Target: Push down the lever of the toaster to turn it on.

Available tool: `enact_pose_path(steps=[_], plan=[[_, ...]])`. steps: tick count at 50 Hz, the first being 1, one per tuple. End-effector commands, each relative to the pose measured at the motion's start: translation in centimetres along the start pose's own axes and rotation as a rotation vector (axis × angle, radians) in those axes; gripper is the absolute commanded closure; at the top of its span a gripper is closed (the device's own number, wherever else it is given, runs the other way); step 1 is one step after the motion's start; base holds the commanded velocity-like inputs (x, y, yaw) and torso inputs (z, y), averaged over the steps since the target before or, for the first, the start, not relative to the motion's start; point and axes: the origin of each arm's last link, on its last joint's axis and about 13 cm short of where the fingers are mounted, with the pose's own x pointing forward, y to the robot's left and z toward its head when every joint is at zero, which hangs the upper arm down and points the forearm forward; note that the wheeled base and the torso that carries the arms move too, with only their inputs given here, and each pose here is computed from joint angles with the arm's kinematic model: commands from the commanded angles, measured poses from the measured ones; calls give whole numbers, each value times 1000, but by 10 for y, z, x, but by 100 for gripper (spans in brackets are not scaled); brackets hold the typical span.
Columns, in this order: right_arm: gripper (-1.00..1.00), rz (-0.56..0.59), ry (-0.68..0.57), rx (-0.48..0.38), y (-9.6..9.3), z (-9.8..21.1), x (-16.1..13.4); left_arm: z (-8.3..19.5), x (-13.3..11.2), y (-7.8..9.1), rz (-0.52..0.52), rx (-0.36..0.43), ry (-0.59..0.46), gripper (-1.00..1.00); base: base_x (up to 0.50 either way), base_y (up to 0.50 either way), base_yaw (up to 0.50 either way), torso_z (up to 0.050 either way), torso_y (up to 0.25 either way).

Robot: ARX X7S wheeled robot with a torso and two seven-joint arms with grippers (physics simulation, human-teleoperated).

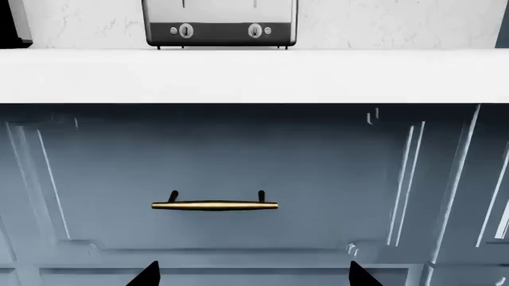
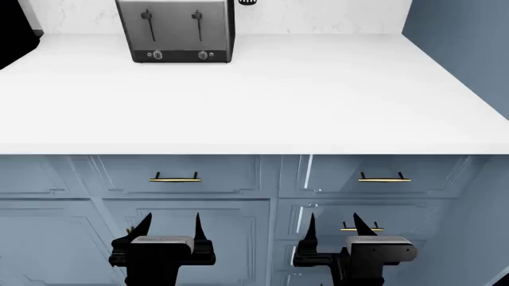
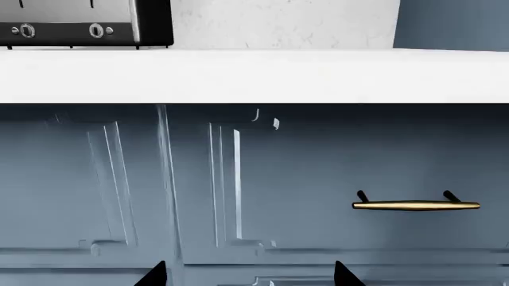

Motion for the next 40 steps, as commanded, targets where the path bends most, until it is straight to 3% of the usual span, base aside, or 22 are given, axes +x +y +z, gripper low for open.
enact_pose_path(steps=[1,9,15,23,40], plan=[[-100,9,6,-1,1,-1,0,-1,-1,-1,-4,4,2,-100,0,0,0,0,0],[-100,40,33,-15,3,-5,-2,2,-5,-1,-31,-9,1,-100,0,0,0,2,0],[-100,25,37,-28,4,-3,-1,12,-5,-1,-57,-14,-19,-100,0,0,0,50,2],[-100,30,13,-29,-3,20,10,32,0,-1,-106,-25,-21,-100,0,0,0,50,1],[-100,27,-95,-70,-34,106,58,107,47,11,-172,-36,-98,-100,0,0,0,50,1]])
